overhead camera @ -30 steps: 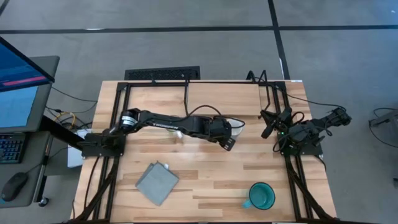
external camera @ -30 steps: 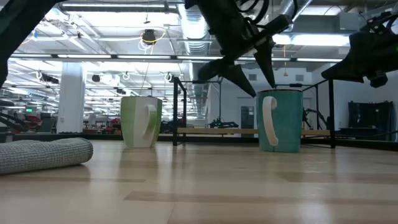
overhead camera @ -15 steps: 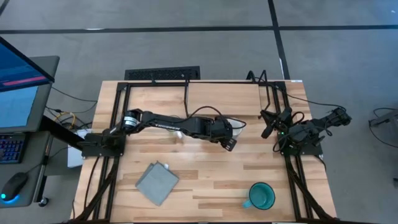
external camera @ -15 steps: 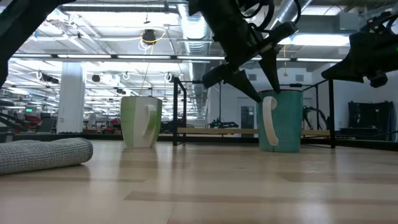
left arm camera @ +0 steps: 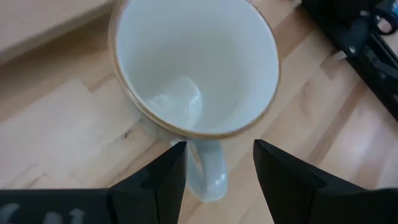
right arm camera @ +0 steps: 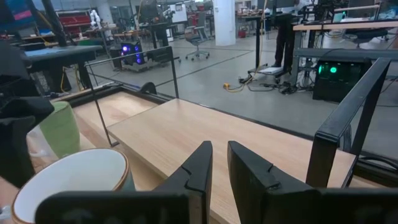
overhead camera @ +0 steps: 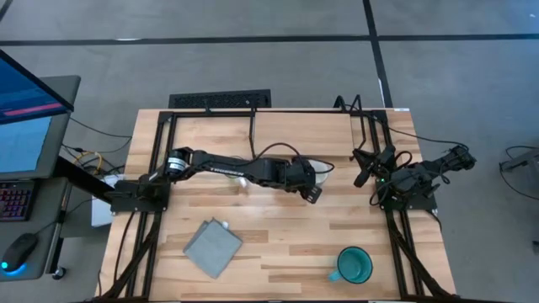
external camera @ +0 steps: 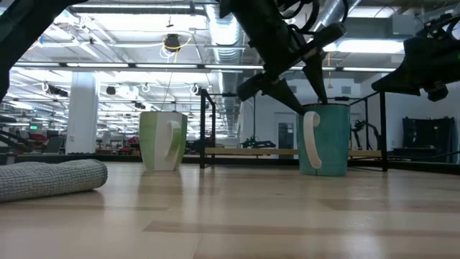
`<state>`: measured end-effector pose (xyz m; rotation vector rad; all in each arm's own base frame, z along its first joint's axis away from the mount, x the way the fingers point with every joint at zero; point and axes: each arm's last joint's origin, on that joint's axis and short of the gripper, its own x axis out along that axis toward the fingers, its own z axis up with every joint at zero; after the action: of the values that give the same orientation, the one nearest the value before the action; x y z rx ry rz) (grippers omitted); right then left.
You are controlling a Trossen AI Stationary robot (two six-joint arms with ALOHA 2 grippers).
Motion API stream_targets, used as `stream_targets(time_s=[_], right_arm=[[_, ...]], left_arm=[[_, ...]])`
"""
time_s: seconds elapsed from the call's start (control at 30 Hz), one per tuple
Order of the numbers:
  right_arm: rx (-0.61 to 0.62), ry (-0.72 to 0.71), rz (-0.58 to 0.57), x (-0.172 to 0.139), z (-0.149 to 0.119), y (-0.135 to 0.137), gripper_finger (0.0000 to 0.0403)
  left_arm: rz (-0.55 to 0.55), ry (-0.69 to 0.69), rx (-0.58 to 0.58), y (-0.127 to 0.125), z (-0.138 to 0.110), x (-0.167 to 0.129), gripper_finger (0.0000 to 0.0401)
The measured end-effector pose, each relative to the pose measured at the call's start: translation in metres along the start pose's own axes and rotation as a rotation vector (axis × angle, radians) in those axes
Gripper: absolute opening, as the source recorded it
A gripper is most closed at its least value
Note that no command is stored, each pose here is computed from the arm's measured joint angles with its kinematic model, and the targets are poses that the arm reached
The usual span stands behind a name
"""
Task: Stack small to large cups/mugs on shelf
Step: Put the light blue mug on the shelf
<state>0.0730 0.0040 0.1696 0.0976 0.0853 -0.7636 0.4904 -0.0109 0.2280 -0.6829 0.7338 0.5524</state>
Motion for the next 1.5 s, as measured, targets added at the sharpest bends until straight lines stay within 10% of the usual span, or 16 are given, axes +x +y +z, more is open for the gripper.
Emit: stream_targets(time_s=[1.5], right_arm=[[-0.001, 0.0, 0.0, 0.0, 0.0, 0.0, 0.0074]], left_arm=[[0.037, 0.018, 0.079, 0.006, -0.002, 0.007, 0.0177]])
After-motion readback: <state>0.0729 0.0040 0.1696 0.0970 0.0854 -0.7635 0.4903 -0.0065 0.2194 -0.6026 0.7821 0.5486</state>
